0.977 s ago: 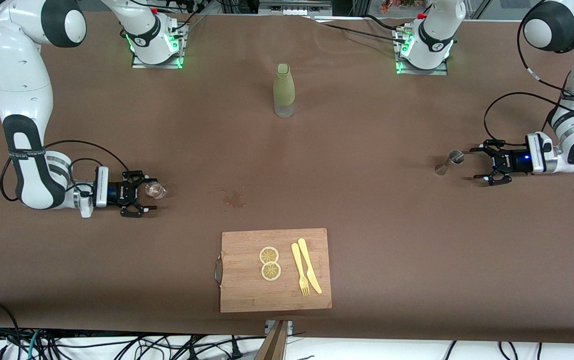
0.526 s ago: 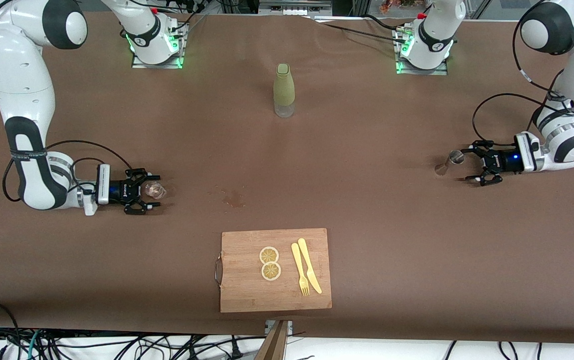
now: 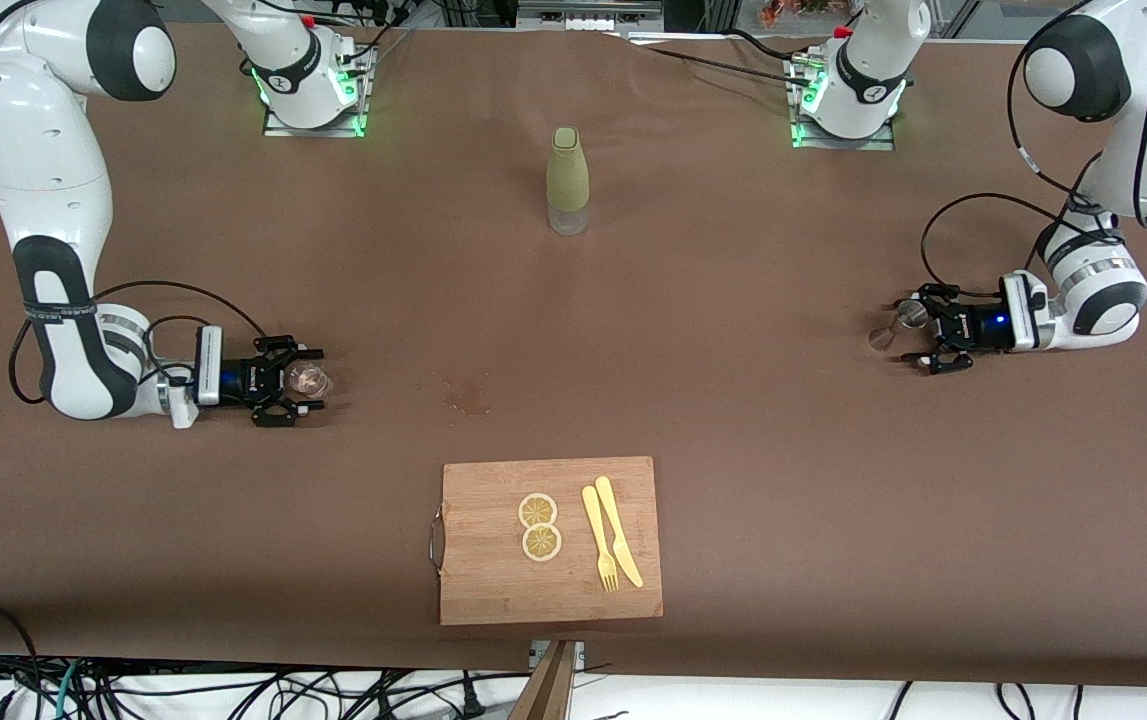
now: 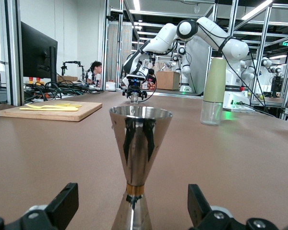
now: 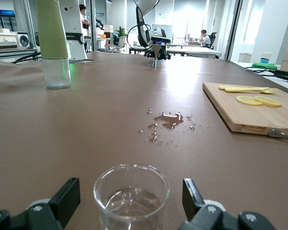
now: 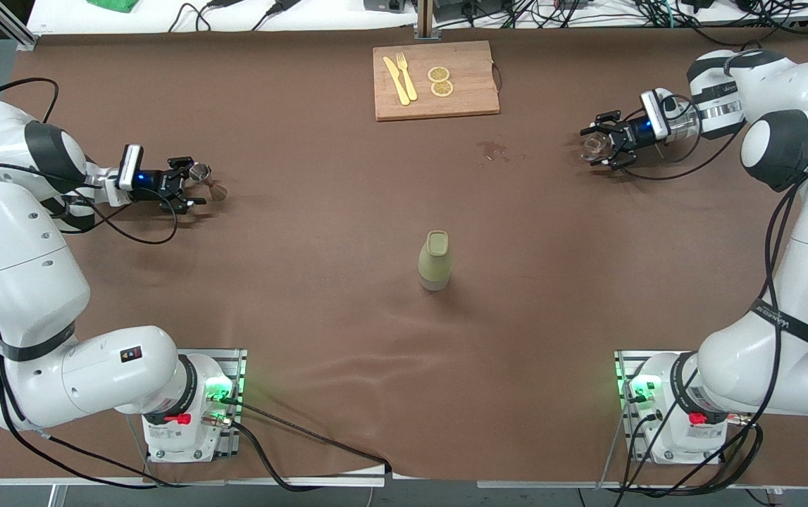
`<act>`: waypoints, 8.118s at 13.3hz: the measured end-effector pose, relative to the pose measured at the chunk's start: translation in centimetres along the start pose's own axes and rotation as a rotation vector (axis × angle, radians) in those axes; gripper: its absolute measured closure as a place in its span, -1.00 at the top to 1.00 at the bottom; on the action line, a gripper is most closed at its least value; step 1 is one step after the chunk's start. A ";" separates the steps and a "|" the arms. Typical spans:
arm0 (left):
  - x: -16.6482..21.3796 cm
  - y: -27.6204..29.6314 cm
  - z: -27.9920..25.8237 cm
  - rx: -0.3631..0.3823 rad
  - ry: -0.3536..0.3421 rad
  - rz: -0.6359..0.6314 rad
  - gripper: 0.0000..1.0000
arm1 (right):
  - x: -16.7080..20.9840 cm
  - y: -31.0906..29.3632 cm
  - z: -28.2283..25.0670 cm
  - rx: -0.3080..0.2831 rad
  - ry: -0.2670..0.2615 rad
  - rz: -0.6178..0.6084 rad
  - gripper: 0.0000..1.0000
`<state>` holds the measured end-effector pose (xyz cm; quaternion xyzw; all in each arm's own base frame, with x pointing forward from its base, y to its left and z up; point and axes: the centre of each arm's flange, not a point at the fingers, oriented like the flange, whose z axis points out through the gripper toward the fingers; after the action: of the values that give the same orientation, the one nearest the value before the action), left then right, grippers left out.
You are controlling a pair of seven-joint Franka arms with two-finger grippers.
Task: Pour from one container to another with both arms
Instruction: 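Close the right gripper on the glass while the left gripper grips the jigger, then carry the upright jigger with the left gripper toward the table middle, then lift the glass with the right gripper above the jigger's mouth, then tilt the glass with the right gripper to pour into the jigger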
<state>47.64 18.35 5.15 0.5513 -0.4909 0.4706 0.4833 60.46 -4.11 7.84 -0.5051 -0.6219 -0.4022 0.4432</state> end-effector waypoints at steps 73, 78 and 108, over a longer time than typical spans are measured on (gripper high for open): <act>12.9 -1.9 71.2 0.087 -0.052 0.037 -0.58 | 31.1 1.4 12.1 -0.120 -0.379 0.197 -0.53; 14.6 -1.8 72.5 0.114 -0.071 0.014 -0.58 | 31.6 1.4 14.2 -0.131 -0.453 0.243 -0.53; 12.5 -2.9 71.4 0.141 -0.113 0.013 -0.58 | 33.0 3.0 19.5 -0.160 -0.694 0.389 -0.53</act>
<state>54.60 -53.60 10.99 0.6064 -0.4866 0.4754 0.4117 57.37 23.81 34.07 -0.7519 -0.5941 -0.1636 0.2343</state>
